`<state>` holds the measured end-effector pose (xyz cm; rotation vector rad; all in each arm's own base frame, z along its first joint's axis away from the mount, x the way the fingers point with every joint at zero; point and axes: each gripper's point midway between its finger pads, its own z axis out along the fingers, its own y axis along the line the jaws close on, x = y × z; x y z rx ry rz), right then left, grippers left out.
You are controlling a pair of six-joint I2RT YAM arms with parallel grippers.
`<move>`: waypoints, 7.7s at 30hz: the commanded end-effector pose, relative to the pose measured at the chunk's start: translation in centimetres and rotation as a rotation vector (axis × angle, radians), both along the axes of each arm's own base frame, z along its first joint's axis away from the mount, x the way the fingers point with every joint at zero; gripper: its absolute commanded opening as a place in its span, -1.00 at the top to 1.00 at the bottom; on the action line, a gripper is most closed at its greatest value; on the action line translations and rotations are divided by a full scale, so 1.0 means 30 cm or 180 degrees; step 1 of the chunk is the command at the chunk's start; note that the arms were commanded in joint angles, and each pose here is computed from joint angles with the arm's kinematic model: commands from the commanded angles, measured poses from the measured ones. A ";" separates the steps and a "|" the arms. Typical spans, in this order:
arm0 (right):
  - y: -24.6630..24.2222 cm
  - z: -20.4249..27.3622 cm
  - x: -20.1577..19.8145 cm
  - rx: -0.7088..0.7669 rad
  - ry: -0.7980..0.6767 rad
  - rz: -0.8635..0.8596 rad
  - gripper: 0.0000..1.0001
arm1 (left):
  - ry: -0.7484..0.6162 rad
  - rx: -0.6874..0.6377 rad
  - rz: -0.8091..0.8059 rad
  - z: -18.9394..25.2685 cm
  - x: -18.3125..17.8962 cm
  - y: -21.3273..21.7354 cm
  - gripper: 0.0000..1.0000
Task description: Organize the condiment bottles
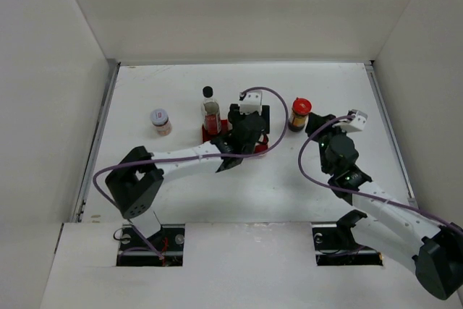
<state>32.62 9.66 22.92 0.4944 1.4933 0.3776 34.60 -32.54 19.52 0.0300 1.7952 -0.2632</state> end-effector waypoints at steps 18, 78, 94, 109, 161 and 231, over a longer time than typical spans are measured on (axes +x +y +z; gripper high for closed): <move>0.010 0.010 0.005 0.0128 -0.0063 0.0063 0.22 | -0.0438 -0.0240 0.0091 0.028 0.271 -0.107 0.26; 0.040 -0.253 0.314 -0.1217 0.1511 0.0040 -1.00 | -0.0708 -0.1410 0.0077 -0.048 -0.317 0.451 -0.72; 0.003 -0.270 0.446 -0.1151 0.1397 -0.0136 -0.41 | -0.0678 -0.1349 0.0113 -0.075 -0.314 0.457 -0.73; 0.247 -0.017 0.172 -0.0929 0.0780 0.0476 0.09 | -0.0684 -0.1336 0.0151 -0.079 -0.303 0.459 -0.75; 0.205 0.010 -0.043 -0.0203 -0.0066 0.0573 0.23 | -0.0077 -0.0724 0.1531 0.019 -0.111 0.870 -0.76; 0.267 -0.080 -0.026 -0.0372 0.0065 0.0700 -0.91 | -0.0024 -0.0391 0.0935 0.030 -0.104 0.482 0.48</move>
